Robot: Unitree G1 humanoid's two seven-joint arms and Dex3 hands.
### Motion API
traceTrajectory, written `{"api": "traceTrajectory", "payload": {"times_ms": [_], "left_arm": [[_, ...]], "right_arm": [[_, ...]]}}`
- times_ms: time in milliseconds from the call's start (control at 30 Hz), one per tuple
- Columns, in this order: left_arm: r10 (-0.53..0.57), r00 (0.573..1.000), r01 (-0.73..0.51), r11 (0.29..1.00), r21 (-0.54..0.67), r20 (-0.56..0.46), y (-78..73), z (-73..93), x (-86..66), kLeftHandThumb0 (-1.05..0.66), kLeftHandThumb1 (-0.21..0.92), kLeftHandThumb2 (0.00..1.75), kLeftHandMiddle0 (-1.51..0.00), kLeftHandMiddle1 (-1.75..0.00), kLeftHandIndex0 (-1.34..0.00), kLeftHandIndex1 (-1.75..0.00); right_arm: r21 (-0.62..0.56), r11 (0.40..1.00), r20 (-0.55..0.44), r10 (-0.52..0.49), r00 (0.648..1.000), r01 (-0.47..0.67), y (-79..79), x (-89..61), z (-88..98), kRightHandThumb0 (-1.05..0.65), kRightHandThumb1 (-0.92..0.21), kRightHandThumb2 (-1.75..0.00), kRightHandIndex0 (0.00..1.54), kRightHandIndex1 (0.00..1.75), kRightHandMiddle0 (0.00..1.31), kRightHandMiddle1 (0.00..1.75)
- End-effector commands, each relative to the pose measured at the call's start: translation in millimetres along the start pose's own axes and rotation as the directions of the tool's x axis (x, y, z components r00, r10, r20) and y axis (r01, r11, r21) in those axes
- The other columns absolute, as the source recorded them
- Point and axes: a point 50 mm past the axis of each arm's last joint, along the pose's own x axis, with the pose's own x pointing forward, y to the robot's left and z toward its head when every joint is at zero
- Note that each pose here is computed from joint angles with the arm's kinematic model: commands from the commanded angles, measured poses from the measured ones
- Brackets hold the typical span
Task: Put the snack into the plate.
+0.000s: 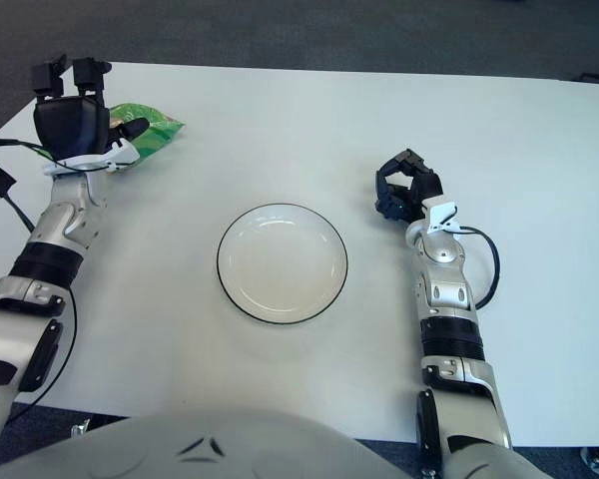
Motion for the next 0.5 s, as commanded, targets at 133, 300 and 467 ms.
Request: {"api": "traceTrajectory", "payload": {"times_ms": [133,300,467], "left_arm": [[-0.171,0.983,0.178,0.976,0.128,-0.069,-24.4,-22.7,8.8,-1.05,0.92,0.84,0.00,-0.25,0.00,-0.73],[-0.252,0.962,0.265,0.954,0.142,-0.101,-33.8,-24.4,11.6,-1.05,0.92,0.87,0.00,-0.22,0.00,-0.66],[-0.332,0.937,0.344,0.929,0.133,-0.107,-39.9,-22.4,12.7,-1.05,0.92,0.90,0.00,-0.21,0.00,-0.60]], "right_arm": [[-0.019,0.998,-0.181,0.052,0.982,-0.056,9.4,-14.4,-37.1,-0.42,-0.55,-1.03,1.15,1.75,0.44,1.75],[-0.029,0.997,-0.184,0.060,0.981,-0.067,10.2,-14.4,-37.1,-0.42,-0.55,-1.03,1.15,1.75,0.44,1.75],[-0.035,0.996,-0.188,0.072,0.980,-0.080,10.1,-14.5,-36.8,-0.42,-0.54,-1.03,1.14,1.75,0.44,1.75]]}}
